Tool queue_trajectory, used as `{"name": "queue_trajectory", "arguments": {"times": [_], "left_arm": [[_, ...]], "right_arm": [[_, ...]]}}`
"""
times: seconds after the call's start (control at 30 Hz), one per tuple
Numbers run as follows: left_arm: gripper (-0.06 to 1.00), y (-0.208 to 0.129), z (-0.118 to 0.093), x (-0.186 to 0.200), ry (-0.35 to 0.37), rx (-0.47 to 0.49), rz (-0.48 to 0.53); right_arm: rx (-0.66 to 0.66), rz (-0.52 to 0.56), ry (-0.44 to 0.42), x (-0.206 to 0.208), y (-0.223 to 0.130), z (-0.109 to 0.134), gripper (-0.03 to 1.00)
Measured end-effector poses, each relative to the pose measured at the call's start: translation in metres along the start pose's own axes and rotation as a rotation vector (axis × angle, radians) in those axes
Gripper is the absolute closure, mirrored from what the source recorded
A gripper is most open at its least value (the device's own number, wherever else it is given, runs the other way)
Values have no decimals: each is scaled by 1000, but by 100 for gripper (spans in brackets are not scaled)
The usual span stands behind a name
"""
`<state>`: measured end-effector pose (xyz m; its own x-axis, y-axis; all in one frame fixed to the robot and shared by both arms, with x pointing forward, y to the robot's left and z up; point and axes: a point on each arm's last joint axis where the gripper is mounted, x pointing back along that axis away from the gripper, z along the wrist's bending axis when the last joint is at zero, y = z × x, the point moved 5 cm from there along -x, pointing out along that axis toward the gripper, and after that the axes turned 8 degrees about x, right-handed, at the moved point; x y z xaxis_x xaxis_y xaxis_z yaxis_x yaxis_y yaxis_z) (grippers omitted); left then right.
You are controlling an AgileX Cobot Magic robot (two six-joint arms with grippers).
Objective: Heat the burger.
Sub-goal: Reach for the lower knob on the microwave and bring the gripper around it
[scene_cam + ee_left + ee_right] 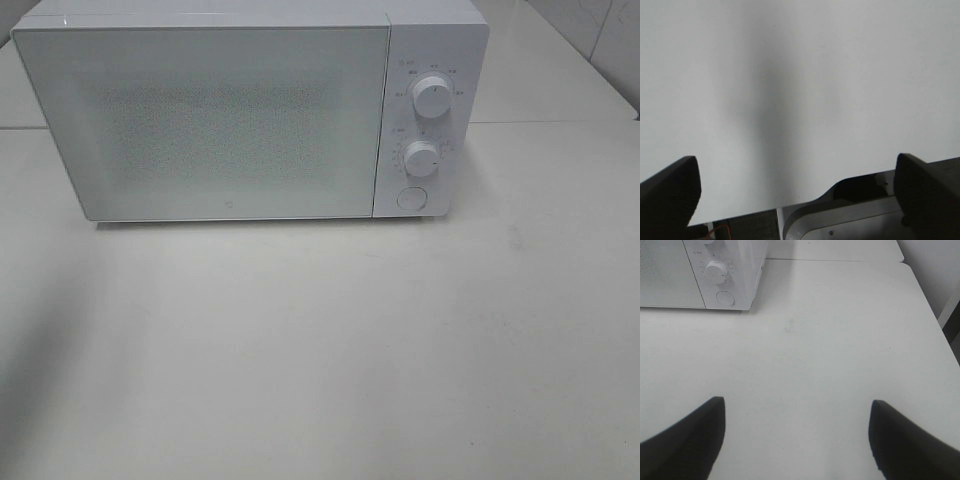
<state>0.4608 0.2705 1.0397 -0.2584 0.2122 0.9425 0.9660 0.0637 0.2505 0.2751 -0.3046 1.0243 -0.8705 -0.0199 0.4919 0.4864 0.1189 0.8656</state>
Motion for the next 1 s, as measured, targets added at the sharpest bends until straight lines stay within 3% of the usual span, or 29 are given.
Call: {"name": "queue_trajectory", "arguments": {"times": [0.13,0.3,0.57,1.0], "left_arm": [[-2,-17,3,-4,4,3,17],[-2,-73,10,-16,6,11,40],[-2,-113,14,-24,5,3,1],[-2,-135,14,6,7,-61,-385]], "right_arm": [[0,0,0,0,0,0,21],[0,0,0,0,0,0,21],[0,0,0,0,0,0,21],[0,0,0,0,0,0,21]]}}
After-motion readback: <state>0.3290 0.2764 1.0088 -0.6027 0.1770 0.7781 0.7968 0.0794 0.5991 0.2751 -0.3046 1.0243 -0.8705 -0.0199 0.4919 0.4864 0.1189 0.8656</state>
